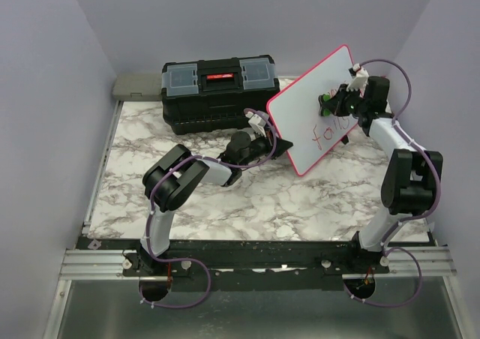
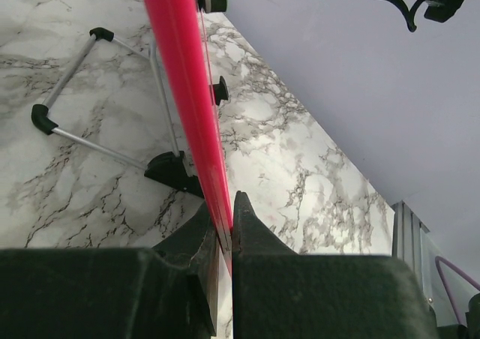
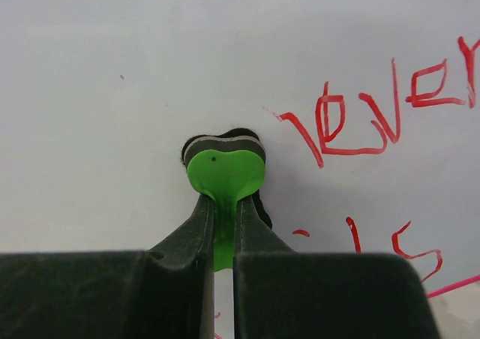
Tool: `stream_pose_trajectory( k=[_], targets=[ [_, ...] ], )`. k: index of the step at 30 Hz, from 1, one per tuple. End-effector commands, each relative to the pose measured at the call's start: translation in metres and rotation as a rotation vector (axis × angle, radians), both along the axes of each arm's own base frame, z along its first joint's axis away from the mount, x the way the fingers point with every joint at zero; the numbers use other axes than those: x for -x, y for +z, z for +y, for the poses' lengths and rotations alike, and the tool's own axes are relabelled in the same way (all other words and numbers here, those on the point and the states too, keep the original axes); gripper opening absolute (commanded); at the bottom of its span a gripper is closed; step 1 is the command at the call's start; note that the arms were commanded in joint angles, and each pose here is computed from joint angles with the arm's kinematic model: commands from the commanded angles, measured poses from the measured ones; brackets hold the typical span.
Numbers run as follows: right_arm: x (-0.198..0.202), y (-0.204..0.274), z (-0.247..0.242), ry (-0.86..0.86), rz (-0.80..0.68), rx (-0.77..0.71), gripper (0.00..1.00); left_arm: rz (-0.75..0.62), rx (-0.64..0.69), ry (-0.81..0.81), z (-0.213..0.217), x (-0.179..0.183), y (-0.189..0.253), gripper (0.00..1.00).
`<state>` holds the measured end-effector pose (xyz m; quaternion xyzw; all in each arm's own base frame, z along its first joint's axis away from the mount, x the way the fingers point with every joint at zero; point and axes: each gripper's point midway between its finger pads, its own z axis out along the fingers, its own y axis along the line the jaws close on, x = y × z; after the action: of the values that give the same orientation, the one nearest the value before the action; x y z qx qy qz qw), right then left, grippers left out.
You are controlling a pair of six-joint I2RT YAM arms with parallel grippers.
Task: Erase the whiteboard
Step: Erase the whiteboard at the whiteboard stand.
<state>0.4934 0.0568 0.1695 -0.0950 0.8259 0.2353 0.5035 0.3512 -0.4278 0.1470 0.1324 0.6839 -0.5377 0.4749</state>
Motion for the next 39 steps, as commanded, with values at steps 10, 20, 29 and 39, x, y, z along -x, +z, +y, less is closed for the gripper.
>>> stream_pose_trajectory(
  k=[10, 20, 29, 39],
  targets=[
    [-0.033, -0.009, -0.055, -0.341, -0.054, 0.149, 0.01, -0.1, 0.0, -0.158, -0.016, 0.033, 0.005, 0.0],
    [0.036, -0.045, 0.012, 0.183, 0.033, 0.124, 0.01, -0.102, 0.008, -0.151, -0.015, 0.03, 0.008, 0.0],
    [0.032, 0.013, 0.04, 0.271, -0.097, -0.032, 0.01, -0.099, 0.008, -0.152, -0.016, 0.029, 0.009, 0.0],
    [-0.04, 0.029, -0.014, -0.148, -0.1, -0.002, 0.01, -0.099, 0.006, -0.15, -0.014, 0.03, 0.009, 0.0]
  ],
)
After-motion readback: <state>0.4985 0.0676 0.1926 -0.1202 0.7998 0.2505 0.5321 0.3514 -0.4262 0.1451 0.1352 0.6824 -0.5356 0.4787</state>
